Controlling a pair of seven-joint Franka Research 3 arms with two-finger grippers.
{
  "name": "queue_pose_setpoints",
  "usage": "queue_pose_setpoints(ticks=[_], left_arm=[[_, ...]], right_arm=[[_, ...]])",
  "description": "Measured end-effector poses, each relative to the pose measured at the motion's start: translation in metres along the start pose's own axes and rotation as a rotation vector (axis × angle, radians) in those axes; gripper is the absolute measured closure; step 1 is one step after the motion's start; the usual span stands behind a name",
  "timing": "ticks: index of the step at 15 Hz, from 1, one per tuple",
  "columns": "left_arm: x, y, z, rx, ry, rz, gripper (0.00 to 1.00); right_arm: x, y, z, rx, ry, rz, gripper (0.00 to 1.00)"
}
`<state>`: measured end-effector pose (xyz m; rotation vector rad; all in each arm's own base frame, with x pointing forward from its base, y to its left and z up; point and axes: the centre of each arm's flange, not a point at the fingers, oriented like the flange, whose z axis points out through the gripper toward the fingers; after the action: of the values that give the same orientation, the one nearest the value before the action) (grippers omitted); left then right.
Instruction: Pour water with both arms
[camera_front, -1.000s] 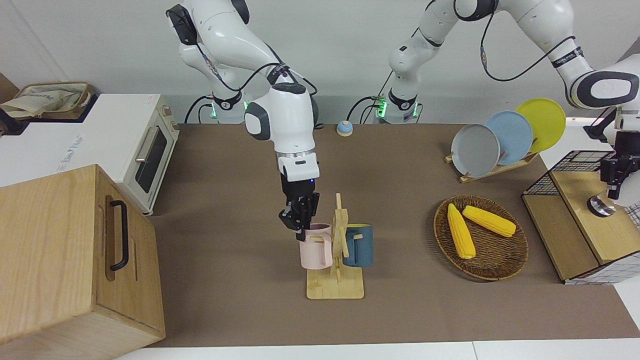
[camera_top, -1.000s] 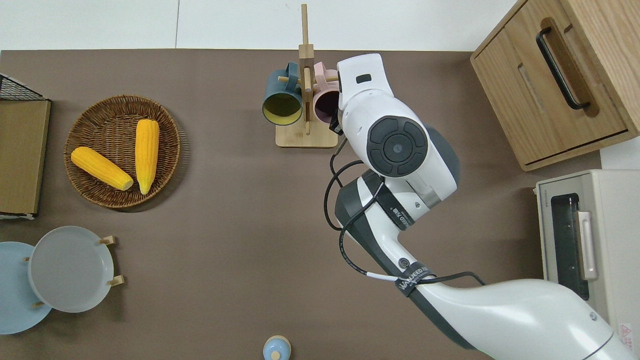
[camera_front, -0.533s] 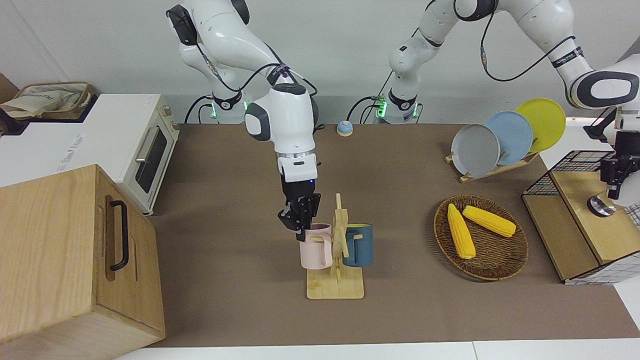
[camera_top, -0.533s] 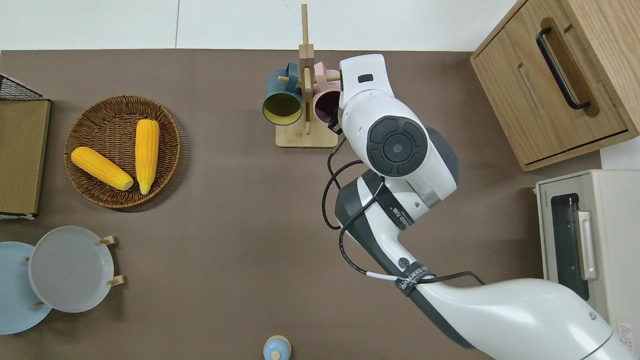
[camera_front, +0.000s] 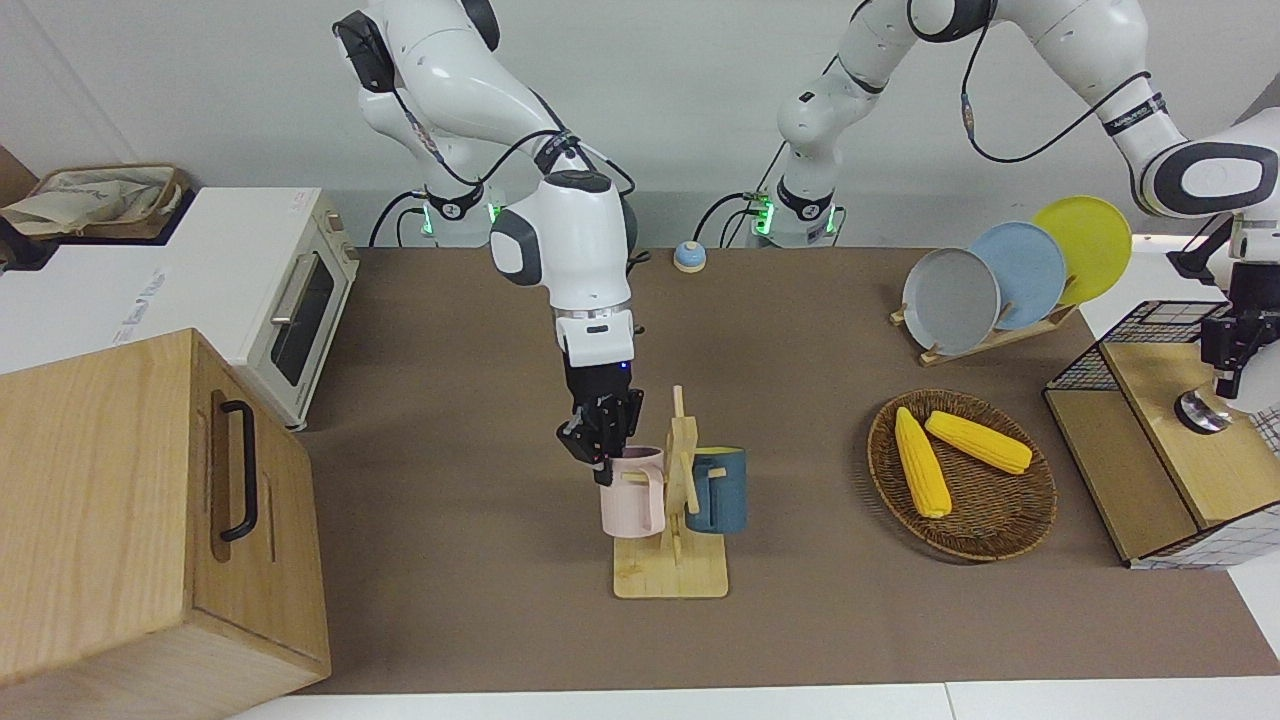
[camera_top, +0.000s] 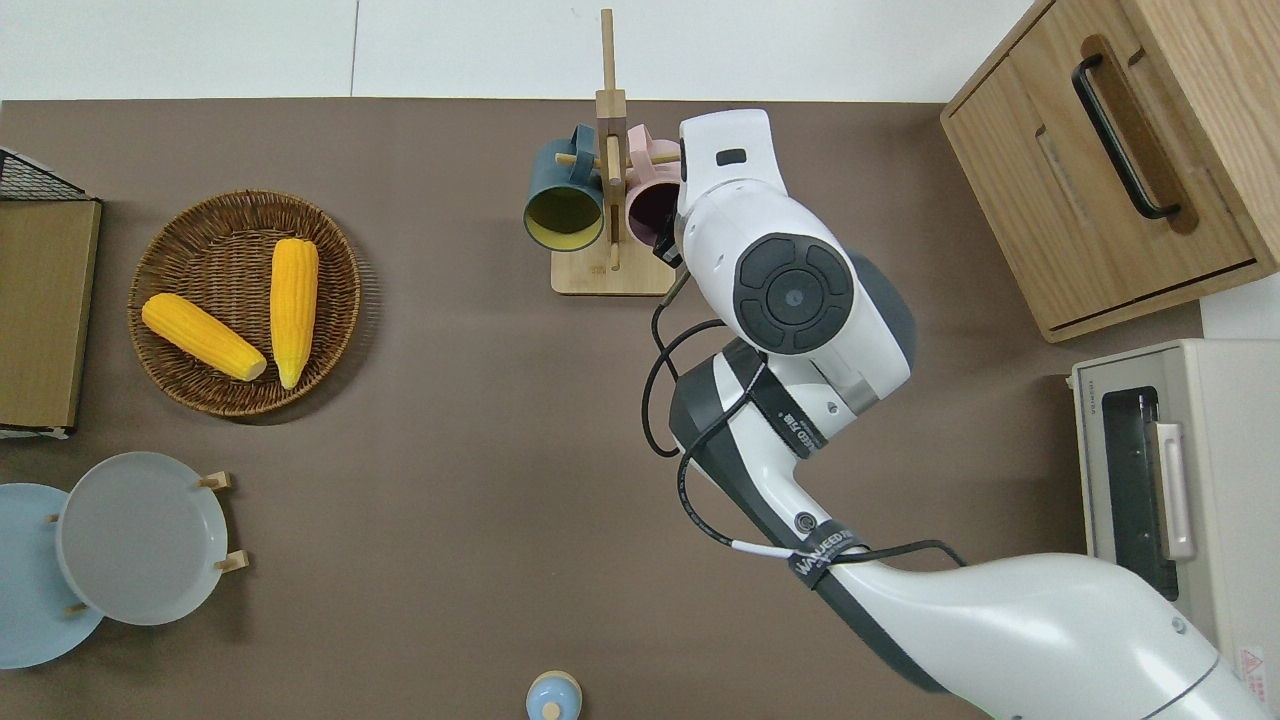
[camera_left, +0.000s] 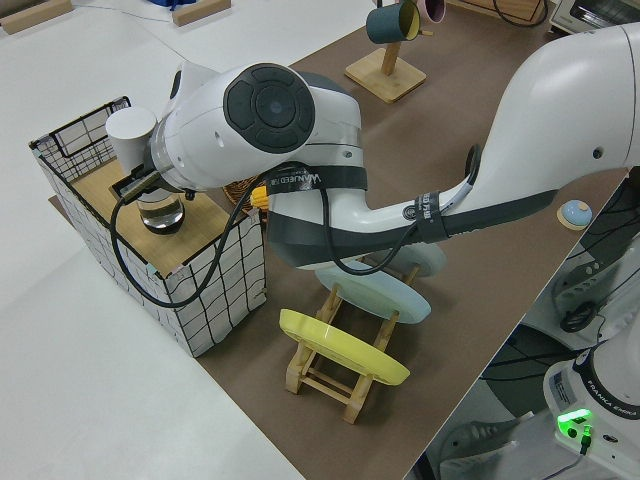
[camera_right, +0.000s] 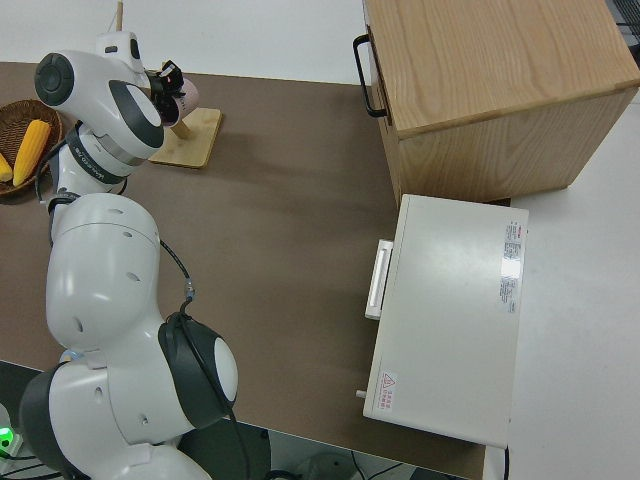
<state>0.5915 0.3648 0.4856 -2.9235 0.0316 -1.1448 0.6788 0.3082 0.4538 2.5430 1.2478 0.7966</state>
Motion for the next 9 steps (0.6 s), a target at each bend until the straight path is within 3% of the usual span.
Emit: queue_pose_setpoints(ticks=[9], left_arm=[[0.0000, -0.0001, 0.0000, 0.000, 0.000, -0.004, 0.37]], right_arm=[[-0.0003, 0.0024, 0.0019, -0.005, 0.007, 0.019, 0.85]])
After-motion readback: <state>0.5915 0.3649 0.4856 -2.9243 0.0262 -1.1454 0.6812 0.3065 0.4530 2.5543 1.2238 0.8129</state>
